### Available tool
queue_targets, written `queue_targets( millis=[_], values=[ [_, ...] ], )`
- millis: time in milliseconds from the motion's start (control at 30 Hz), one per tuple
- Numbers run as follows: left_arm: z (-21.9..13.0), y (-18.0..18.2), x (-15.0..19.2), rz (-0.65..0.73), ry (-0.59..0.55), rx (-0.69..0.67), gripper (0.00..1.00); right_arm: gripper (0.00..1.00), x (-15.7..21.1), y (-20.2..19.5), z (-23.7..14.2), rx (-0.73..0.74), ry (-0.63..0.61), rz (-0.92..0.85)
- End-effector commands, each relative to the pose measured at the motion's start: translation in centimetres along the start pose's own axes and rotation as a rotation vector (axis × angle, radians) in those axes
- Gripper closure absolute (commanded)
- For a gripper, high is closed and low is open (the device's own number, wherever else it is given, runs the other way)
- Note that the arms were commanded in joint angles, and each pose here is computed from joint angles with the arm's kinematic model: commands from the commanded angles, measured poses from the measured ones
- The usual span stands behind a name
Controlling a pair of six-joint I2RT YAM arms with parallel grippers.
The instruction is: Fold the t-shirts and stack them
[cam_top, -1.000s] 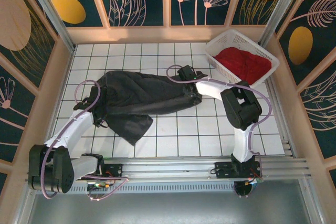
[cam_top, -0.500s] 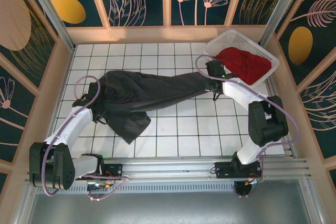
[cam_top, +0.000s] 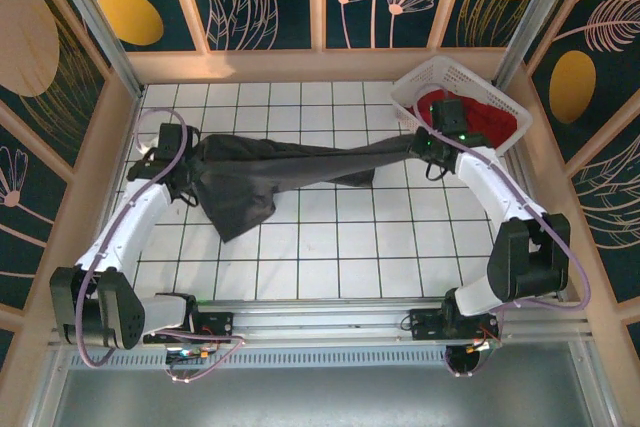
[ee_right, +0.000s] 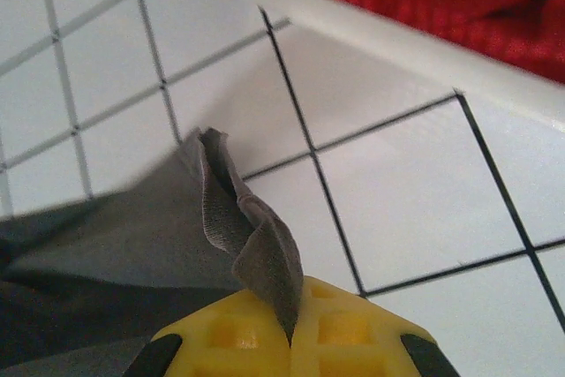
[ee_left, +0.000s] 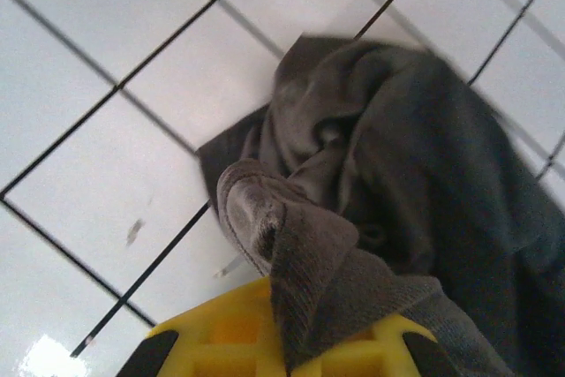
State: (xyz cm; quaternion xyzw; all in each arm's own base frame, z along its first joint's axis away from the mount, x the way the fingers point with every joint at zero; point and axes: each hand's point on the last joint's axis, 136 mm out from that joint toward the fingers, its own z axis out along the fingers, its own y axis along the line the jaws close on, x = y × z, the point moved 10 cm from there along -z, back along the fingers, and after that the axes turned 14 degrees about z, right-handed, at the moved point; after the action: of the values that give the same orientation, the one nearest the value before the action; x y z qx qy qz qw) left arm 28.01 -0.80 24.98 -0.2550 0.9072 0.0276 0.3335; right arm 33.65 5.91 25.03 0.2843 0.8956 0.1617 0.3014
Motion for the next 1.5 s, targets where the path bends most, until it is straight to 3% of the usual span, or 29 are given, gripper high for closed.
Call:
queue_targets(
  millis=[0,267,567,733,833,967,1233,1367,1467],
  values=[
    [-1.9,-0.5,-3.0,0.002,-0.096,0.008,1.00,1.00,-3.1,2.7,-3.3,-0.144,-0.076,0.037],
    [-8.9,-1.4,-8.2,-0.180,-0.323,0.174,1.00,1.00,-6.6,6.1,-11.9,-0.419,-0.341,0.045],
    [-20.5,2.9,-8.8,-0.390,-0.621,0.284,1.00,1.00,-4.4,2.8,-23.8,-0.625,-0.632,0.051],
    [-24.8,4.4,-9.3,-0.445,-0.695,0.297,1.00,1.00,-3.6,2.1,-27.7,-0.685,-0.703,0.045],
    [-25.0,3.7,-10.2,-0.436,-0.678,0.302,1.00,1.00,-4.1,2.8,-27.8,-0.713,-0.687,0.033],
    [-22.4,1.7,-11.6,-0.397,-0.589,0.279,1.00,1.00,-5.4,4.4,-25.4,-0.726,-0.609,0.024],
    [-12.3,-2.3,-15.8,-0.317,-0.358,0.266,1.00,1.00,-8.6,9.0,-15.5,-0.817,-0.299,0.014],
    [-9.1,-2.3,-19.0,-0.360,-0.333,0.362,1.00,1.00,-10.4,11.0,-12.7,-0.836,-0.254,0.013],
    [-9.5,-2.3,-22.4,-0.379,-0.389,0.443,1.00,1.00,-12.3,12.7,-12.5,-0.850,-0.270,0.002]
  ],
)
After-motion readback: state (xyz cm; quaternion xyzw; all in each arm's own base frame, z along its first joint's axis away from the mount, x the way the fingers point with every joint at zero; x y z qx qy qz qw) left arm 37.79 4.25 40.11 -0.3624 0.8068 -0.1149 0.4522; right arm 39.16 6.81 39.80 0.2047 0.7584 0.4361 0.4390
